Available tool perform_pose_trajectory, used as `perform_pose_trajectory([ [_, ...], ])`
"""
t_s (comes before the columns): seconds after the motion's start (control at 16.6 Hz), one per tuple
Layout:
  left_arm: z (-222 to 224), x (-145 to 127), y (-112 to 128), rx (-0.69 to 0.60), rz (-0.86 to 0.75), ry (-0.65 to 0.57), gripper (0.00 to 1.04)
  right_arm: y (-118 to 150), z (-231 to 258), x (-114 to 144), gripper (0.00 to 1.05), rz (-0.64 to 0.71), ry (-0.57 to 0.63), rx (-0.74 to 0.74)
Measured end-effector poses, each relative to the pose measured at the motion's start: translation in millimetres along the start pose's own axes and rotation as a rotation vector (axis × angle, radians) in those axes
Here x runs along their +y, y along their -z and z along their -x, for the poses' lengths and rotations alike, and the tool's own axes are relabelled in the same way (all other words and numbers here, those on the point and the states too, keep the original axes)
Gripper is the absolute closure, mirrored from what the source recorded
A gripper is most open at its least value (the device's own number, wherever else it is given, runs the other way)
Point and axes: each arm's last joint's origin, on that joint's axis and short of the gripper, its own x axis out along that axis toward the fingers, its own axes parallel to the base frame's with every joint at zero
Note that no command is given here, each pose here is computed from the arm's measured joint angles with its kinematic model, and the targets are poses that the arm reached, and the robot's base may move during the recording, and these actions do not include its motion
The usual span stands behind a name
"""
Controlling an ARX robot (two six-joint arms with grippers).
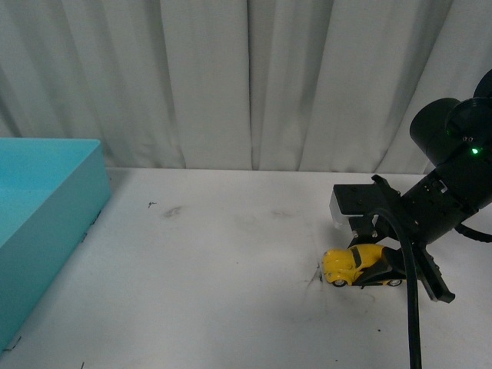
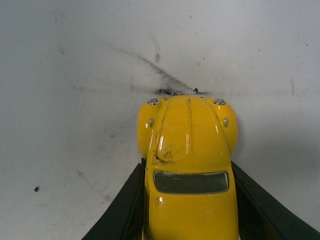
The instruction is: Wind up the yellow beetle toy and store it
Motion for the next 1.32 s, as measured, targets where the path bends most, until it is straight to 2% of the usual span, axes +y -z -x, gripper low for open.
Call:
perform_pose_trajectory([
  [0.42,0.0,0.0,0.0,0.000,0.000,0.000,0.07,25.4,9.2,13.2,0.63,-0.068,0.036,-0.026],
  [1.02,0.0,0.0,0.0,0.000,0.000,0.000,0.07,89.1,35.7,50.1,0.63,-0.258,0.079,-0.108],
  [1.32,0.0,0.0,0.0,0.000,0.000,0.000,0.07,108.8,48.7,73.9,0.63,-0.306,0.077,-0.119],
])
